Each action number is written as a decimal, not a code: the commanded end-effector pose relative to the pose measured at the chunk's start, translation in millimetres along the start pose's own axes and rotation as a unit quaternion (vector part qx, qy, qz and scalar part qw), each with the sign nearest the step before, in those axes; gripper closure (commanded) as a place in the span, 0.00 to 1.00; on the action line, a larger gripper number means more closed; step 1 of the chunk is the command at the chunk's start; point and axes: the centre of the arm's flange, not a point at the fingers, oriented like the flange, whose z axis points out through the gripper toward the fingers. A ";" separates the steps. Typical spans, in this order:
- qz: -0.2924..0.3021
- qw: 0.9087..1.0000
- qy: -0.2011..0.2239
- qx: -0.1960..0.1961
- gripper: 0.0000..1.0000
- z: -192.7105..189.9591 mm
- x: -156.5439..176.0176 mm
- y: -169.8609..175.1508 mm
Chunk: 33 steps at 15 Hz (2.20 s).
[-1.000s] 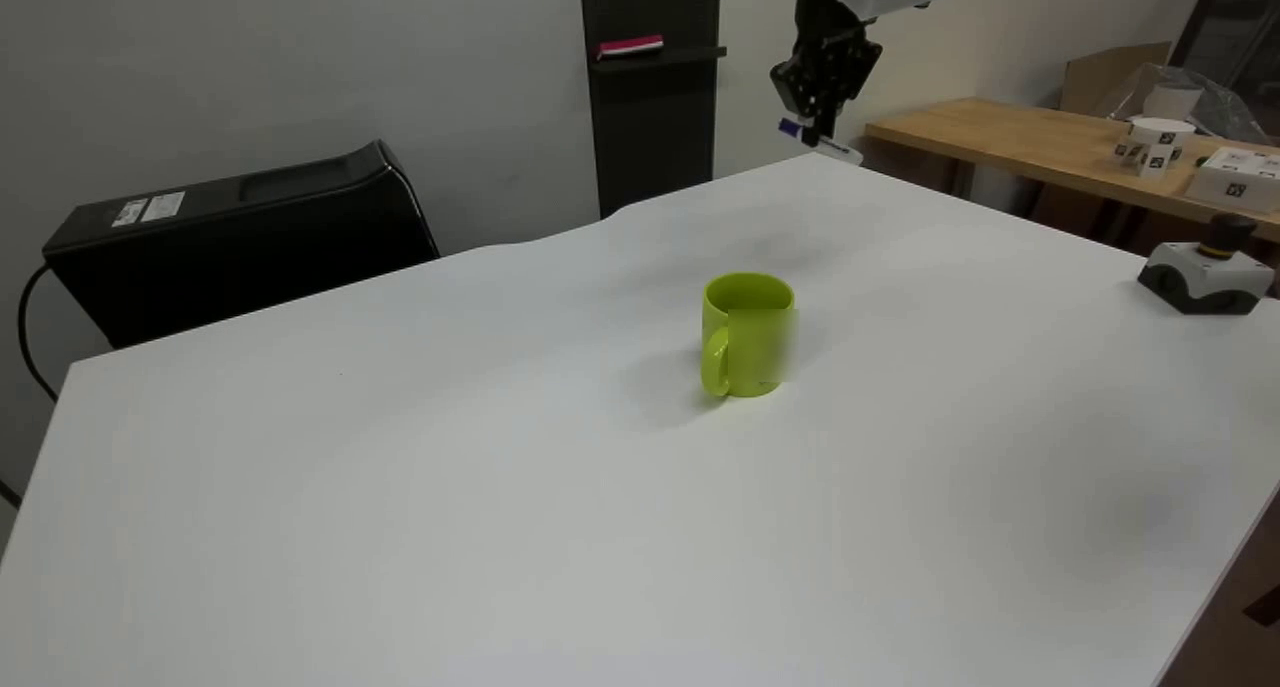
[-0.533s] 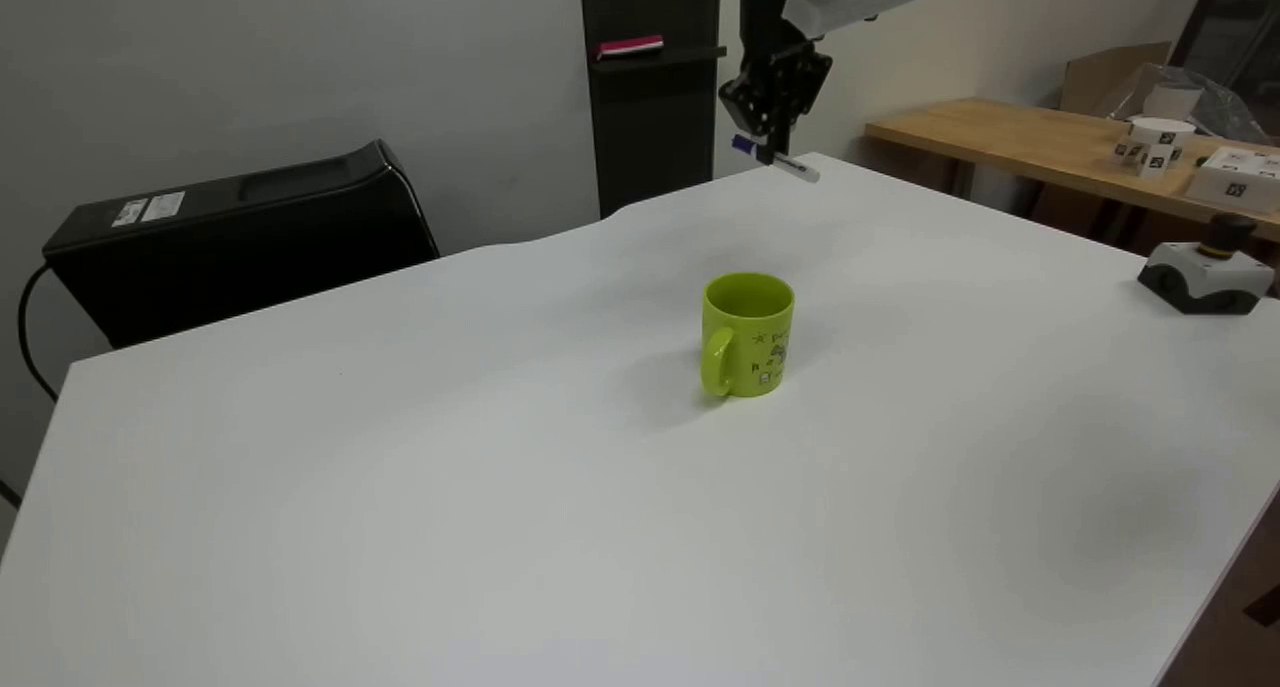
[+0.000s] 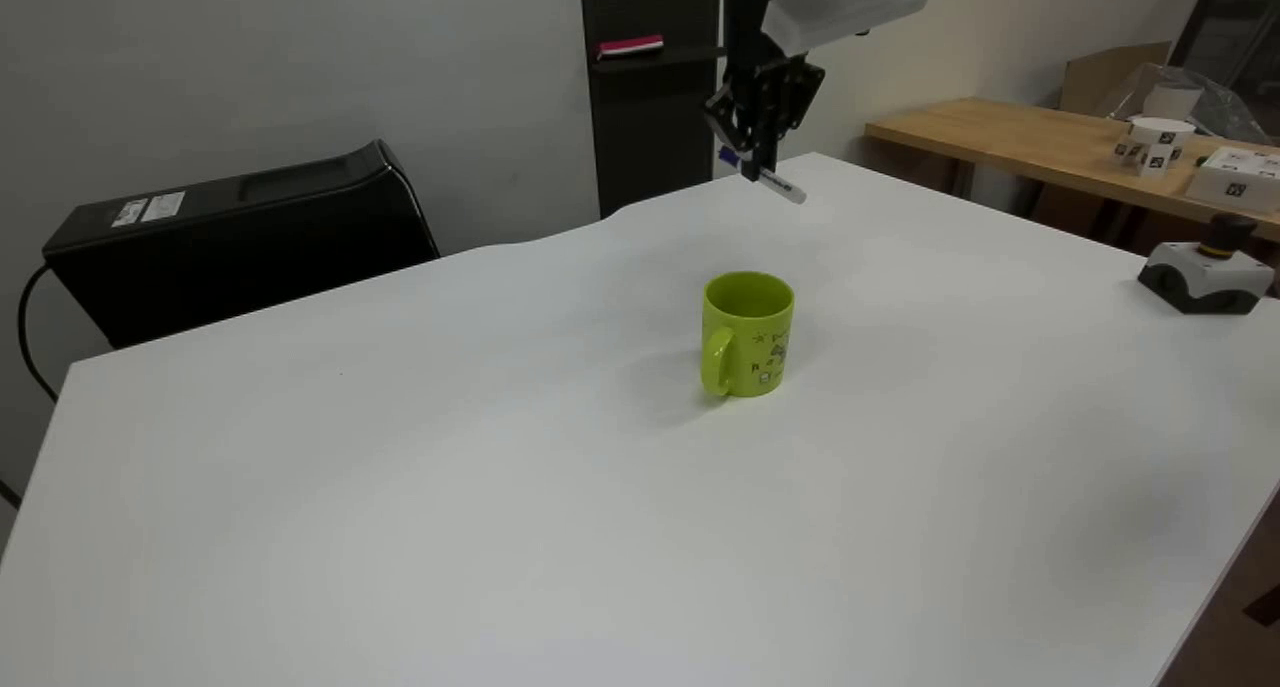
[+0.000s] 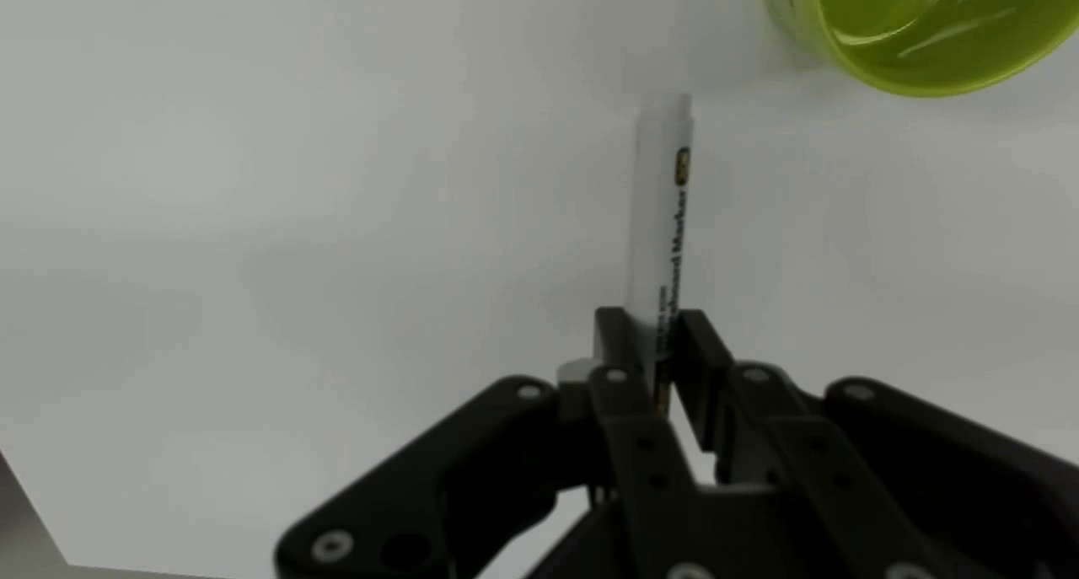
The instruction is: Pick up the marker and put it in the white cup
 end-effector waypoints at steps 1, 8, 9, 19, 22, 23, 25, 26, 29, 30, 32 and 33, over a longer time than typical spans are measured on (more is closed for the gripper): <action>0.030 0.999 0.005 -0.009 0.96 -12.5 -31.0 -18.5; 0.062 0.998 0.006 -0.013 0.96 -8.1 -56.7 -54.2; 0.067 0.998 0.011 -0.016 0.96 -6.5 -60.3 -58.3; 0.104 0.988 0.097 -0.054 0.96 6.7 -72.7 -84.3; 0.109 0.986 0.112 -0.066 0.96 10.4 -77.1 -91.2; 0.110 0.985 0.117 -0.069 0.96 11.6 -79.4 -93.0; 0.113 0.983 0.125 -0.076 0.96 14.4 -84.0 -94.2; 0.114 0.982 0.126 -0.080 0.96 16.7 -86.5 -94.2; 0.119 0.981 0.125 -0.089 0.96 23.4 -92.8 -92.0; 0.121 0.981 0.122 -0.090 0.96 25.6 -95.4 -91.4; 0.123 0.981 0.117 -0.091 0.96 30.3 -102.1 -91.4; 0.122 0.982 0.114 -0.092 0.96 32.7 -105.9 -92.5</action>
